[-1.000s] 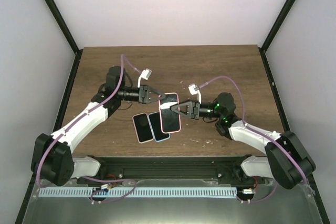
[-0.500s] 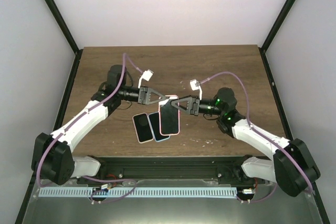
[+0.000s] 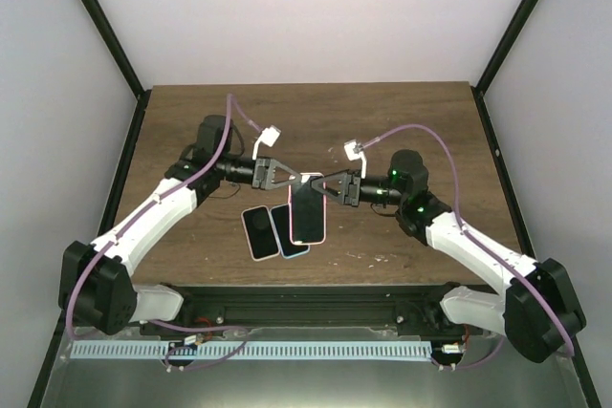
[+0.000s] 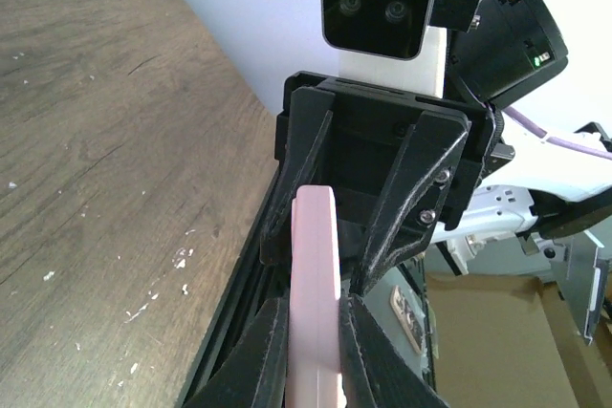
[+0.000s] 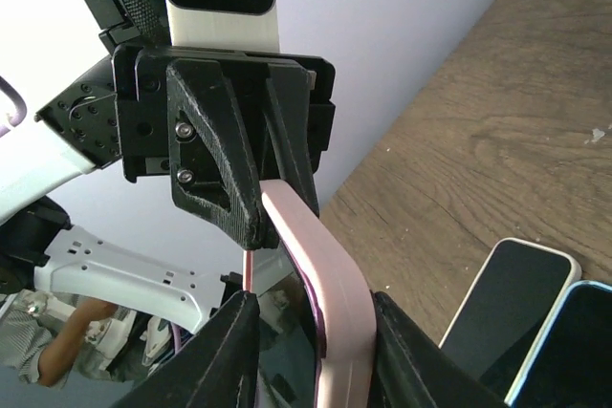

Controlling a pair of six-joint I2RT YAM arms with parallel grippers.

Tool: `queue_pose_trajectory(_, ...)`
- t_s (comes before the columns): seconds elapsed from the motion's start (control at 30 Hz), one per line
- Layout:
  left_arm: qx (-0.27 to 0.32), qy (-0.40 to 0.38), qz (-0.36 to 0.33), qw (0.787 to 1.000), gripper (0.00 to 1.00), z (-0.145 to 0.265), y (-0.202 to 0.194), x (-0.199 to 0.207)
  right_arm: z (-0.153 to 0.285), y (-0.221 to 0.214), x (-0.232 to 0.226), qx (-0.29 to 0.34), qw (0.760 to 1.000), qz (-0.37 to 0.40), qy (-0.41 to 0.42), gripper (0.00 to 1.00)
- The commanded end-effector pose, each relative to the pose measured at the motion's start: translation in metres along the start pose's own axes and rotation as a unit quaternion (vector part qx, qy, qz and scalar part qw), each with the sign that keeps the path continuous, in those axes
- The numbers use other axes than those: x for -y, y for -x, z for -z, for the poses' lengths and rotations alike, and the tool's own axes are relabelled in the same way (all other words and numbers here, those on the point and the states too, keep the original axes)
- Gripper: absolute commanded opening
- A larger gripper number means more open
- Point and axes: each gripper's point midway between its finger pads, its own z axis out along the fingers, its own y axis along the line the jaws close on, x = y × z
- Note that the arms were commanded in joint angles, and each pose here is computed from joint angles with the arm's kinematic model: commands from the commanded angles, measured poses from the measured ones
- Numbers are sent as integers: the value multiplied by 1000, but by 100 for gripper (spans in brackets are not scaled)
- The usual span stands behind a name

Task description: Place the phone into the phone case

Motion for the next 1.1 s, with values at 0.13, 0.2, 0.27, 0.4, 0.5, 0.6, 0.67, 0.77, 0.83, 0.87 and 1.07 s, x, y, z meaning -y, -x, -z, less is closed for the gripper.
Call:
queue_pose_trajectory(0.13, -12, 14, 40, 999, 0, -3, -6, -12, 6, 34, -37, 46, 996, 74, 22, 22)
queue_pose_trajectory(0.2, -13, 16, 43, 999, 0, -3, -7, -14, 7, 35, -37, 51, 996, 76, 18, 9)
queue_pose_trajectory(0.27, -15, 17, 46, 999, 0, -3, -7, -15, 8, 36, -37, 52, 995, 79, 14, 1)
queue_pose_trajectory(0.4, -14, 18, 46, 999, 0, -3, -7, -13, 11, 35, -34, 53, 995, 89, -4, 1)
queue_pose_trajectory(0.5, -15, 1, 45, 999, 0, -3, -6, -8, 12, 35, -37, 51, 995, 90, -4, 23)
queue_pose_trajectory(0.6, -16, -17, 46, 999, 0, -3, -5, -1, 13, 35, -47, 49, 995, 88, 17, 32)
queue_pose_trajectory(0.67, -16, -21, 45, 999, 0, -3, -5, -1, 13, 36, -48, 51, 995, 79, 19, 29)
queue_pose_trajectory(0.77, -20, -20, 52, 998, 0, -5, -6, -6, 13, 37, -47, 58, 995, 73, 22, 8)
queue_pose_trajectory(0.83, -23, -15, 57, 998, 0, -6, -8, -9, 14, 38, -49, 63, 995, 75, 27, 1)
queue_pose_trajectory(0.87, -23, -10, 58, 998, 0, -6, -8, -12, 15, 38, -48, 64, 995, 75, 24, 1)
queue_pose_trajectory(1.07, -14, -11, 60, 998, 0, -5, -5, -8, 18, 27, -38, 51, 996, 78, -4, 29)
